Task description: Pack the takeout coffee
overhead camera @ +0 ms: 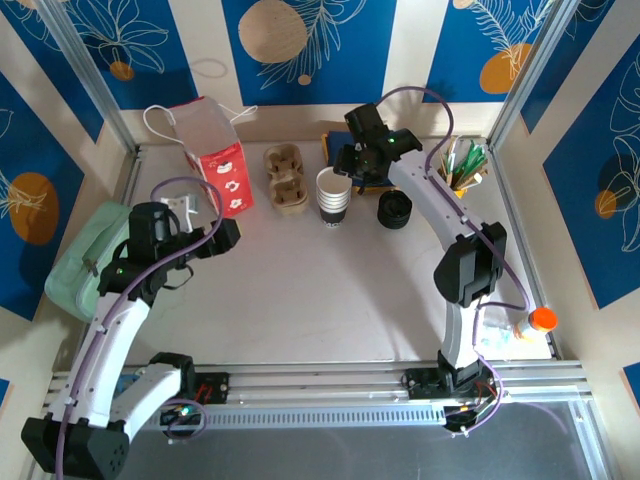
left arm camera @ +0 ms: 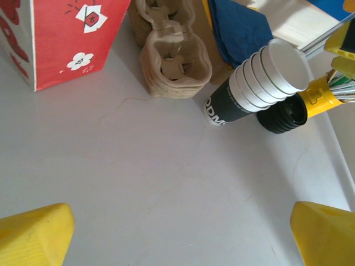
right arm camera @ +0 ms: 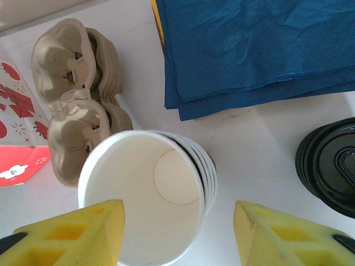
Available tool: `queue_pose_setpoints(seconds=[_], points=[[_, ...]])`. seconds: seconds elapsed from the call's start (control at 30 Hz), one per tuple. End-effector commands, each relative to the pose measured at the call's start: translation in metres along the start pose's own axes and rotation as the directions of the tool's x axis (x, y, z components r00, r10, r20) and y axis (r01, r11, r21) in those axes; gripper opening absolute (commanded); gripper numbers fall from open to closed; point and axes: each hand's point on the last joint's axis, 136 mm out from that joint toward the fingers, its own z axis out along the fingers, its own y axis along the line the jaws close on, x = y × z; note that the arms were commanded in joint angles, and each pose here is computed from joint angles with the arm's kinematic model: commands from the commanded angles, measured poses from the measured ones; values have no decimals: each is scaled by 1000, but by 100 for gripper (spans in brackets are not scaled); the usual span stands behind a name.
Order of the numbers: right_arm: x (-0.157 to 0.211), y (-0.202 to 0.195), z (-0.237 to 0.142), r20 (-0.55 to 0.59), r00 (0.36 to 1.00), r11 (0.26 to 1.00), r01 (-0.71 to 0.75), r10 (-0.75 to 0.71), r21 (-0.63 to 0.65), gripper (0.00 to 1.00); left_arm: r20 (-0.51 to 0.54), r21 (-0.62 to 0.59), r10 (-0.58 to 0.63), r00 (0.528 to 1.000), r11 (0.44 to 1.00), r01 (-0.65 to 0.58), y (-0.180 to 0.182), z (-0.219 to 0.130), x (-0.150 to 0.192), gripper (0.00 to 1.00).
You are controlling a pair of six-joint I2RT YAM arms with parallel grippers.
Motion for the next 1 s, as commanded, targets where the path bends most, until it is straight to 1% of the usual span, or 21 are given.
queue_pose_setpoints(seconds=[0.0, 0.17, 0.23, 0.3, 0.4, 0.57, 0.6, 0.67, 0.97], points=[[-6, -8, -15, 22, 1000, 999, 4, -5, 41, 56, -8, 40, 27, 1000, 999, -26, -12, -2, -4, 100], [8, -9, 10, -28, 999, 999, 25, -24, 43, 57, 10, 15, 19, 1000, 1000, -19, -10, -11, -5, 100], [12, -9, 19, -48, 998, 998, 39, -37, 54, 55, 20, 16, 12, 1000, 1000, -12, -10, -14, -3, 100], [14, -9, 26, -60, 997, 997, 55, -51, 59, 52, 24, 20, -4, 1000, 1000, 3, -10, -16, 0, 100], [13, -5, 29, -53, 996, 996, 75, -73, 50, 47, 19, 12, -16, 1000, 1000, 15, -6, -18, 7, 100], [12, -2, 32, -53, 995, 995, 88, -86, 47, 42, 9, -2, -19, 1000, 1000, 19, -4, -21, 11, 100], [11, -2, 33, -53, 995, 995, 88, -85, 48, 39, 9, -3, -21, 1000, 1000, 21, -4, -21, 11, 100], [11, -2, 33, -51, 995, 995, 88, -86, 47, 36, 7, -3, -25, 1000, 1000, 25, -4, -20, 10, 100], [13, -5, 38, -57, 995, 995, 86, -83, 55, 31, 17, 2, -31, 999, 1000, 31, -8, -22, 4, 100]])
